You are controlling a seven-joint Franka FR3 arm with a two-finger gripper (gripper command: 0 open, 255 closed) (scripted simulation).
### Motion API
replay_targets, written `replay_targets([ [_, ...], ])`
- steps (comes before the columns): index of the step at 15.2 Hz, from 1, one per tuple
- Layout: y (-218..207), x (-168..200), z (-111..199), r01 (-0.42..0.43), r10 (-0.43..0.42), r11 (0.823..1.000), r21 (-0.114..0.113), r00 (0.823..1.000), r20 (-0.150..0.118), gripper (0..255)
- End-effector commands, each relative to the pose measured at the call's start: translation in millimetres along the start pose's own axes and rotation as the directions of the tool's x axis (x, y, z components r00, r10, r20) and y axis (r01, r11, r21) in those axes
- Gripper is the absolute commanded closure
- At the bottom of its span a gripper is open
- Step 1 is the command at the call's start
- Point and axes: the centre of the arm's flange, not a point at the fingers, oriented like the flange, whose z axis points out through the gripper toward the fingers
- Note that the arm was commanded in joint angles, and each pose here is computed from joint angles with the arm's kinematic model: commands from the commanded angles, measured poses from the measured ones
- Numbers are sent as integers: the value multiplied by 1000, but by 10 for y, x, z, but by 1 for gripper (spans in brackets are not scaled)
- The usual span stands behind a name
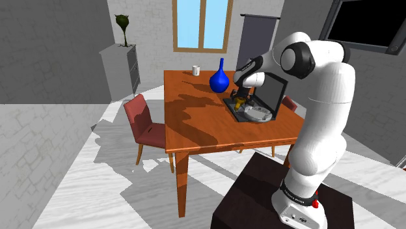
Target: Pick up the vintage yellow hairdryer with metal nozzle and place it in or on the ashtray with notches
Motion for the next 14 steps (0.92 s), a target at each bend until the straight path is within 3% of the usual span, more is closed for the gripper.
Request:
replay_targets([
  [1, 12, 0, 85, 0, 0, 1000, 0, 1000, 0, 0],
  [8, 12, 0, 84, 0, 0, 1000, 0, 1000, 0, 0],
  [9, 12, 0, 84, 0, 0, 1000, 0, 1000, 0, 255],
  [14, 12, 0, 84, 0, 0, 1000, 0, 1000, 0, 255],
])
